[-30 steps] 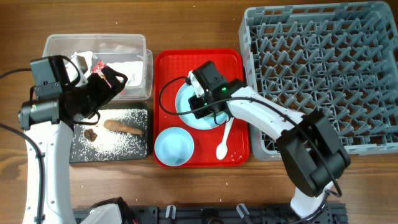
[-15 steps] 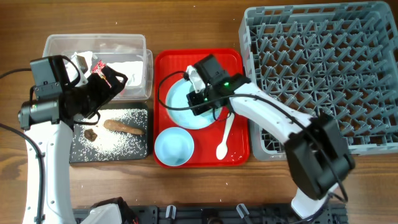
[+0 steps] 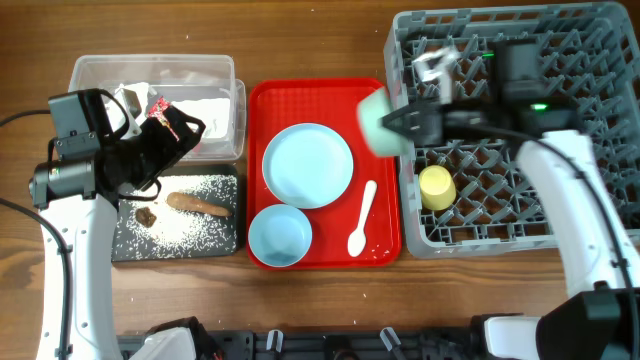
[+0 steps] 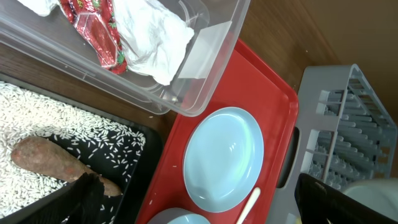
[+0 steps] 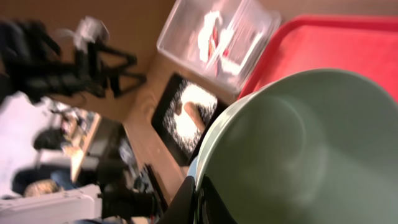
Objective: Sort waste into correct bins and load items into the dishwasher rack
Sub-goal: 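Lift the light-green bowl with the right gripper and place it in the rack, then reach the right gripper to the light-blue bowl on the red tray and grasp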
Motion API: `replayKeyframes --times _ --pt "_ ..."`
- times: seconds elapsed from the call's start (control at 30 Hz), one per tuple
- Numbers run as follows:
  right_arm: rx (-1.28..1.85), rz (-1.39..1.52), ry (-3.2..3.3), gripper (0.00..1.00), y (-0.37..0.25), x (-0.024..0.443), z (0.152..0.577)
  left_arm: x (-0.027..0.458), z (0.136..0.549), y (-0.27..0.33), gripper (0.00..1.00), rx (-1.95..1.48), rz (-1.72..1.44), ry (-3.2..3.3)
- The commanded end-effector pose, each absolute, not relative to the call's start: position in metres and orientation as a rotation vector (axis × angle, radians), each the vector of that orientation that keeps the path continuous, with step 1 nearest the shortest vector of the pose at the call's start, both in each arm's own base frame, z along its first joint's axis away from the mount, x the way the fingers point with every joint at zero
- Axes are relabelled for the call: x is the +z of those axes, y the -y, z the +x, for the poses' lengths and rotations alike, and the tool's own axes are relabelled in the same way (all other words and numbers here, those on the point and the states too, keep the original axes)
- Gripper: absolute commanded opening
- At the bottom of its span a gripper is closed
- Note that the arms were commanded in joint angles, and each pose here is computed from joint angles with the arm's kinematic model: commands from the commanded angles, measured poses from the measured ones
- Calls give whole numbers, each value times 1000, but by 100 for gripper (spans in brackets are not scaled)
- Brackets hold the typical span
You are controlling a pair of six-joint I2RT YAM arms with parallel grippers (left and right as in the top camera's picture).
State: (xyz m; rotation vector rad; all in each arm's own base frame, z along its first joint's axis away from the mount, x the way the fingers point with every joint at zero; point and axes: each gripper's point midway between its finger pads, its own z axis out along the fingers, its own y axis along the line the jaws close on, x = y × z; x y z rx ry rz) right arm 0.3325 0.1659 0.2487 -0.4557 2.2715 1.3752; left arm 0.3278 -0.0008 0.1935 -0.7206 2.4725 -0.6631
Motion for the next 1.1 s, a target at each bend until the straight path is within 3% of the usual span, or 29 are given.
replayKeyframes --times 0.0,0.2,0.33,0.7,0.9,1.07 --pt "1481 -443 -2102 4 -131 257 335 190 327 -1 100 -660 -741 -2477" --pt "1624 -252 -1918 4 -69 238 350 190 327 -1 100 -660 -741 -2477" --pt "1777 -177 -1833 4 -60 224 360 190 327 -1 100 -660 -741 -2477" --pt "1829 -72 -1892 5 -55 169 377 190 327 -1 100 -660 -741 -2477" --pt "1596 71 -2224 33 -42 118 380 190 327 -1 100 -660 -741 -2477" --pt "1540 170 -2218 49 -15 123 381 190 327 -1 100 -660 -741 -2477"
